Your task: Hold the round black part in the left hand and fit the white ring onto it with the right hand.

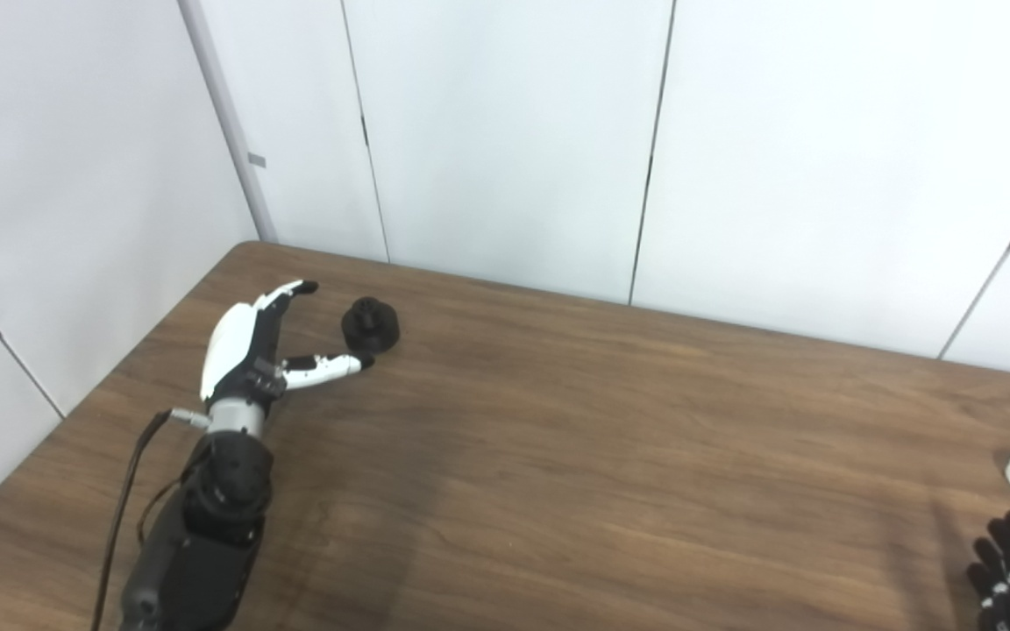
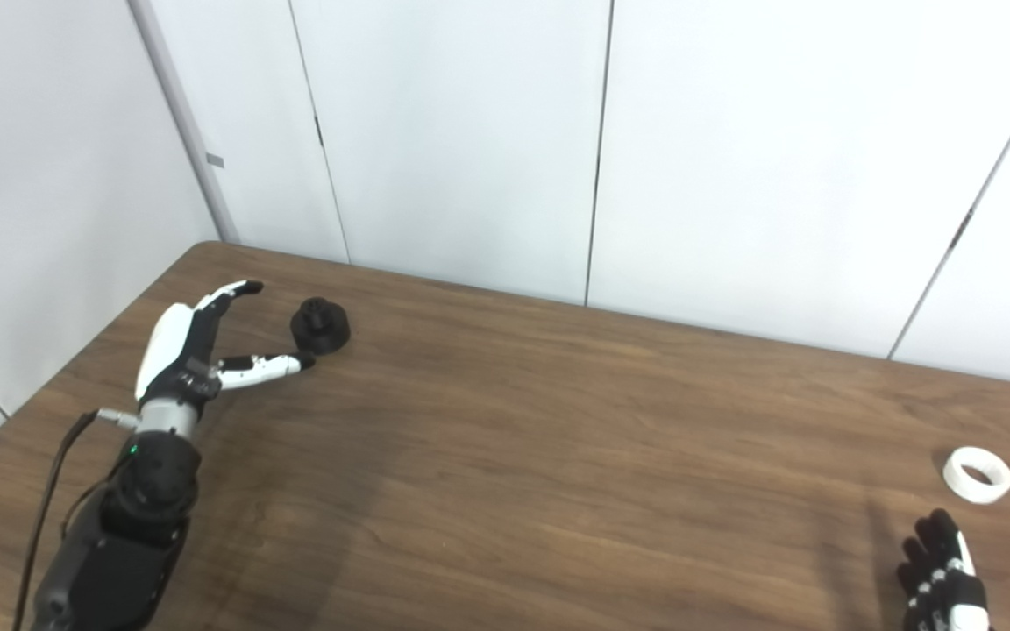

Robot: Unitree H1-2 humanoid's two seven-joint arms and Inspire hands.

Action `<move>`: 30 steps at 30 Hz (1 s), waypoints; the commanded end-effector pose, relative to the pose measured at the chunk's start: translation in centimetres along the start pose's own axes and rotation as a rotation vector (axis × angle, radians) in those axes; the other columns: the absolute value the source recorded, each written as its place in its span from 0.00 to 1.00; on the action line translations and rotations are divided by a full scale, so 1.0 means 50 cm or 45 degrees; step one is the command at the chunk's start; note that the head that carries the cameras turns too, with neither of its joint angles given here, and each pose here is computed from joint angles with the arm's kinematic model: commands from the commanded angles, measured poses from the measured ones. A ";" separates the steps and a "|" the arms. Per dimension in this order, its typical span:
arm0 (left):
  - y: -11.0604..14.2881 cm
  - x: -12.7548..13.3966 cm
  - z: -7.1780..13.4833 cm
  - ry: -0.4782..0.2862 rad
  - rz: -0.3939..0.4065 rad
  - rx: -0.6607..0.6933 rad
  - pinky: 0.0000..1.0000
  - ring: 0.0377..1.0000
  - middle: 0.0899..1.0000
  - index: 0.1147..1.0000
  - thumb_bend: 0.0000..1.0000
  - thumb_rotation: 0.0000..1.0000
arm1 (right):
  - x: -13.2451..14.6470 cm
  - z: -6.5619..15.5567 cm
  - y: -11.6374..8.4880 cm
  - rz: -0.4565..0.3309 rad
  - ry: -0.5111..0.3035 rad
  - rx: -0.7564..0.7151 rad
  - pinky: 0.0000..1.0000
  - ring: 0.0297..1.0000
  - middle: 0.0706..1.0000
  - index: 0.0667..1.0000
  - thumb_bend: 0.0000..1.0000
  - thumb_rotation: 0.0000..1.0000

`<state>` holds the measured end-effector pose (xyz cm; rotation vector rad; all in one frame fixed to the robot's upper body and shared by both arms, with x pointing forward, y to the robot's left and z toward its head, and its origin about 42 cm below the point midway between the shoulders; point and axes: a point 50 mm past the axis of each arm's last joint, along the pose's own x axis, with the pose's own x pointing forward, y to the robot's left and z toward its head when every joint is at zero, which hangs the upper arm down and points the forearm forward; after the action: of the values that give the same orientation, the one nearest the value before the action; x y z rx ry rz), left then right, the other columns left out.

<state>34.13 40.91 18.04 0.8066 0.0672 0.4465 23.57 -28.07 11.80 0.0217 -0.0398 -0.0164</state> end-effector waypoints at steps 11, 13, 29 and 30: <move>0.015 0.125 0.063 -0.073 -0.016 0.261 1.00 1.00 1.00 0.83 1.00 0.40 | -0.005 0.002 0.008 0.010 0.004 0.016 1.00 0.97 0.97 0.98 0.46 1.00; 0.010 0.137 0.070 -0.072 -0.024 0.270 1.00 1.00 1.00 0.82 1.00 0.39 | -0.006 0.002 0.008 0.012 0.005 0.014 1.00 0.98 0.98 0.98 0.47 1.00; -0.017 0.193 0.079 0.018 -0.076 0.373 1.00 1.00 1.00 0.82 1.00 0.41 | -0.011 0.005 0.008 0.001 0.012 0.013 1.00 0.98 0.98 0.98 0.48 1.00; -0.017 0.193 0.077 0.024 -0.078 0.380 1.00 1.00 1.00 0.82 1.00 0.40 | -0.011 0.005 0.008 0.002 0.011 0.015 1.00 0.98 0.98 0.98 0.48 1.00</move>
<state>42.69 40.66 17.43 1.0501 0.2556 0.3271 23.39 -27.89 12.01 0.0235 -0.0395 -0.0235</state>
